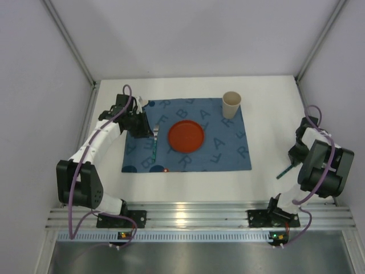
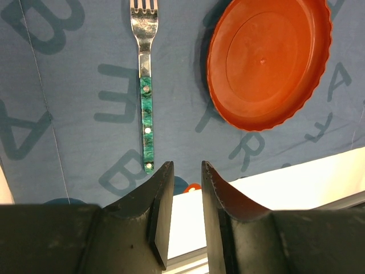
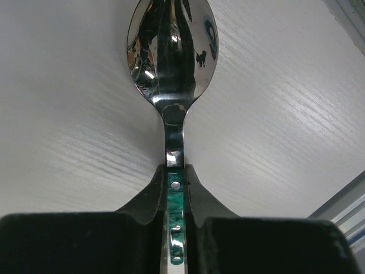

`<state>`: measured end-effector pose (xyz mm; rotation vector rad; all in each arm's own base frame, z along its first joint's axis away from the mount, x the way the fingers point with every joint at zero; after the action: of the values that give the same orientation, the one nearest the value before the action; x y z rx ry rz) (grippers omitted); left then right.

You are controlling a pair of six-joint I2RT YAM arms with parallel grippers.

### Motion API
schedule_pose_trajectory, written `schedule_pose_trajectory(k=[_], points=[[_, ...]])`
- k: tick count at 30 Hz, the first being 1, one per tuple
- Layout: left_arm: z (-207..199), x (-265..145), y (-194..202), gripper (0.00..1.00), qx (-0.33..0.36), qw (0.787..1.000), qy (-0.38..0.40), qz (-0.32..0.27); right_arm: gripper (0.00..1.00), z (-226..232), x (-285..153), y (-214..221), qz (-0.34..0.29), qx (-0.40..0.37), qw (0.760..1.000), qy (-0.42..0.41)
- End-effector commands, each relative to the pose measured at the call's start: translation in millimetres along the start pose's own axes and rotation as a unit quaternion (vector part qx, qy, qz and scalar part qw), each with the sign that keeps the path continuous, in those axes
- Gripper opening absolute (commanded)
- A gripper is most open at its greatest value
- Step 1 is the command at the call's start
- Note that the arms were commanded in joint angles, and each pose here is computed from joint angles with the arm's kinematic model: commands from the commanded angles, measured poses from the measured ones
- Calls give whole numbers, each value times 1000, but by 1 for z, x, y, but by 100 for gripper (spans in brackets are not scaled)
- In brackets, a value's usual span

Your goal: Set the dinner table for one person

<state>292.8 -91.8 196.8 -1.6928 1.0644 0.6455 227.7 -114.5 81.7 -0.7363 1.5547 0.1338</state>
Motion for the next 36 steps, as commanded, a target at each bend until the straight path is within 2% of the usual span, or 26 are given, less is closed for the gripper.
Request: schedule_pose_trajectory(k=[1, 4, 9, 18, 20, 24, 27, 32, 35, 36], points=[[-5, -6, -10, 31, 13, 1000, 2, -10, 0, 8, 26, 10, 30, 1, 999, -22], [-7, -5, -12, 31, 14, 1000, 3, -7, 0, 13, 17, 4, 29, 9, 999, -40], [-9, -4, -17, 28, 11, 1000, 7, -8, 0, 24, -33, -11, -12, 17, 994, -109], [-13, -6, -21, 28, 8, 1000, 15, -14, 0, 60, -136, -16, -116, -86, 975, -168], [-13, -9, -21, 29, 9, 1000, 16, -18, 0, 70, -155, -3, -123, -112, 967, -191], [-13, -13, -18, 29, 10, 1000, 14, -23, 0, 98, -177, 50, -104, -187, 948, -237], [-13, -15, -14, 29, 10, 1000, 13, -24, 0, 108, -180, 80, -97, -216, 939, -248], [-13, -21, -10, 31, 12, 999, 14, -30, 0, 130, -187, 136, -78, -285, 909, -294], [-14, -22, -8, 39, 12, 999, 18, -31, 0, 147, -186, 158, -66, -313, 894, -314], [-14, -23, -8, 48, 13, 999, 19, -33, 0, 153, -188, 165, -67, -325, 887, -322]])
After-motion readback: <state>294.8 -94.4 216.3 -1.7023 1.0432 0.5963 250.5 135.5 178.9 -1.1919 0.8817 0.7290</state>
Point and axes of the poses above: each gripper's point midway between its finger pads, its own x axis out along the fingers, its own z axis along the line the jaws close on, y = z × x, the point moved 7 cm from there along -x, back along the fingers, and after that the axes turned 5 degrees about x, right-handed, at the moved point
